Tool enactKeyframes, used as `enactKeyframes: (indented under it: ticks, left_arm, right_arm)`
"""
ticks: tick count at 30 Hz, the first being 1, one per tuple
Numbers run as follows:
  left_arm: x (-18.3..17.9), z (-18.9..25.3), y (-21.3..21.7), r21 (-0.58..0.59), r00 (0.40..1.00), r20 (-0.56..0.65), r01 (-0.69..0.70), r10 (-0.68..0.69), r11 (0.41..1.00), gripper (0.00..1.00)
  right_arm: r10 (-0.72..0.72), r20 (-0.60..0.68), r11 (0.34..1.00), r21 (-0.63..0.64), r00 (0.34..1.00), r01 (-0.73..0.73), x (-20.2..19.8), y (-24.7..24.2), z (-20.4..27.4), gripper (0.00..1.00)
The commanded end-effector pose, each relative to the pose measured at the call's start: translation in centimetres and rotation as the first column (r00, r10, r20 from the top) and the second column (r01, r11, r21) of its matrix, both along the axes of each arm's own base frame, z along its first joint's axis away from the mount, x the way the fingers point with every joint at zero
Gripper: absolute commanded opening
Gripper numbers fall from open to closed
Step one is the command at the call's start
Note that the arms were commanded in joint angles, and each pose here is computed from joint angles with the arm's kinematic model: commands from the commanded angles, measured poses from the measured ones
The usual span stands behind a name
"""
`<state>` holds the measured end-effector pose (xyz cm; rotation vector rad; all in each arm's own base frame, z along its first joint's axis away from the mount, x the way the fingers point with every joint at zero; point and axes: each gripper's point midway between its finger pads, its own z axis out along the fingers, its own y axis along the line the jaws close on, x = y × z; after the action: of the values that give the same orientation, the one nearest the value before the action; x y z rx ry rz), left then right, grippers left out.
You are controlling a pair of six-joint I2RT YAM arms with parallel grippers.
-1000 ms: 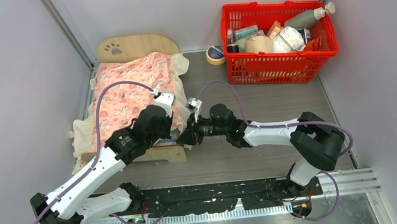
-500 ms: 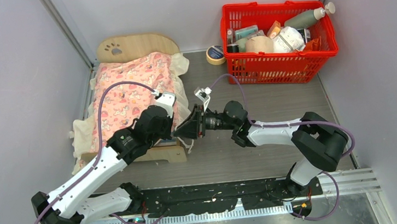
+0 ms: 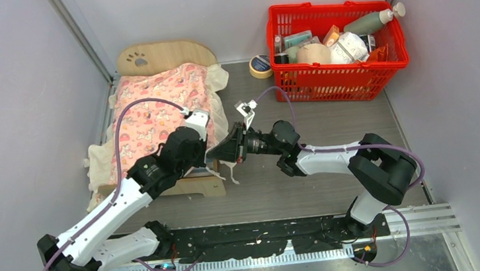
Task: Set up the pet bed
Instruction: Adjust the mattress on the bed frame.
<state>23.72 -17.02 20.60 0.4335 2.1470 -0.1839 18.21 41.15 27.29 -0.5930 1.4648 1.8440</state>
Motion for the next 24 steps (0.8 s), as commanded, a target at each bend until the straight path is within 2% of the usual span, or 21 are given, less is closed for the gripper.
enactKeyframes:
  ticks: [1, 7, 15, 24]
  left_arm:
    - [1.1, 2.1, 0.6, -0.057, 0.996, 0.078, -0.048, 0.052, 0.997, 0.0]
    - [1.2, 3.0, 0.8, -0.113, 0.993, 0.087, -0.075, 0.085, 0.991, 0.0]
    - [1.3, 3.8, 1.8, -0.127, 0.986, 0.11, -0.111, 0.125, 0.986, 0.0]
    - [0.8, 3.4, 2.1, -0.12, 0.988, 0.1, -0.105, 0.117, 0.987, 0.0]
  right_arm:
    - [-0.068, 0.06, 0.997, 0.029, 0.996, 0.066, 1.5, 0.7, 2.0, 0.07]
    - [-0.087, 0.081, 0.995, 0.057, 0.993, 0.082, 2.6, 1.5, 3.7, 0.05]
    - [-0.085, 0.059, 0.99, 0.119, 0.995, 0.078, 3.0, 2.2, 5.3, 0.05]
    - [-0.053, -0.03, 0.998, 0.037, 0.998, 0.054, 0.5, 2.8, 0.2, 0.05]
